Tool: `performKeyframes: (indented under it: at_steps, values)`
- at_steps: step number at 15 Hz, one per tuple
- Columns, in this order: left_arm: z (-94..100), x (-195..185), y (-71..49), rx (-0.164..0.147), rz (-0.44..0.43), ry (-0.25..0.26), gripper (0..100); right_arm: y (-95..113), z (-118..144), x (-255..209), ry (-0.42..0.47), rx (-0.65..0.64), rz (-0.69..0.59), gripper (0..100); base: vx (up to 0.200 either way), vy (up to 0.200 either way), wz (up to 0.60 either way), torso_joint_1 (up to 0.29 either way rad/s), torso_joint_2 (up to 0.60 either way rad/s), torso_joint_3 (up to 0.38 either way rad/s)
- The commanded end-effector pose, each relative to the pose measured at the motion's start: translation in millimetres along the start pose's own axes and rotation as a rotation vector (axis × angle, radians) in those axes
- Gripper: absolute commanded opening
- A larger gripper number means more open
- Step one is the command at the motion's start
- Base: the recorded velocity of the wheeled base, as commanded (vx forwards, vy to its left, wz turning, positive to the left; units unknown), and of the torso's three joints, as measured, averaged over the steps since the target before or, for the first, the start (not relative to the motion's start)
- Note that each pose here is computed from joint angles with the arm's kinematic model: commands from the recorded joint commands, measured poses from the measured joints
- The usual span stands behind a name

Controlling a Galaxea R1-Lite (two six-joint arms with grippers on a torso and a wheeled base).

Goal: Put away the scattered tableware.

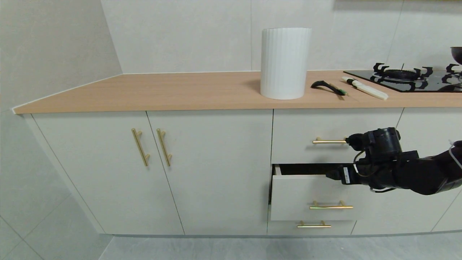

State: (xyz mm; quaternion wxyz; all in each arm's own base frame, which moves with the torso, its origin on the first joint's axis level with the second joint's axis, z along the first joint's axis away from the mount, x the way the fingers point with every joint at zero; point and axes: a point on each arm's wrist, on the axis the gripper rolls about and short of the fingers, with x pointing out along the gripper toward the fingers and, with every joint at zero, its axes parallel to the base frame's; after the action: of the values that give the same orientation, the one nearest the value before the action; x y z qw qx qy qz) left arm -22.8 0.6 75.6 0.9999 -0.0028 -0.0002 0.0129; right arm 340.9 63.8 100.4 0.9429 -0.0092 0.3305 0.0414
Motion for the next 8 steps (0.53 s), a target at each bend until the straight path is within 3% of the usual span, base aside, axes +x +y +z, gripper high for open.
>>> performKeyframes:
  at_steps: [1,8]
  values:
    - [-0.1,0.0,0.0,-0.001,0.000,0.000,100,1.8,-2.4,18.5,-0.015,0.003,-0.001,100,0.000,0.000,0.00,0.000,0.00,0.000]
    - [-0.1,0.0,0.0,-0.001,0.000,0.000,100,3.5,-21.8,72.5,-0.108,0.054,-0.039,100,0.000,0.000,0.00,0.000,0.00,0.000]
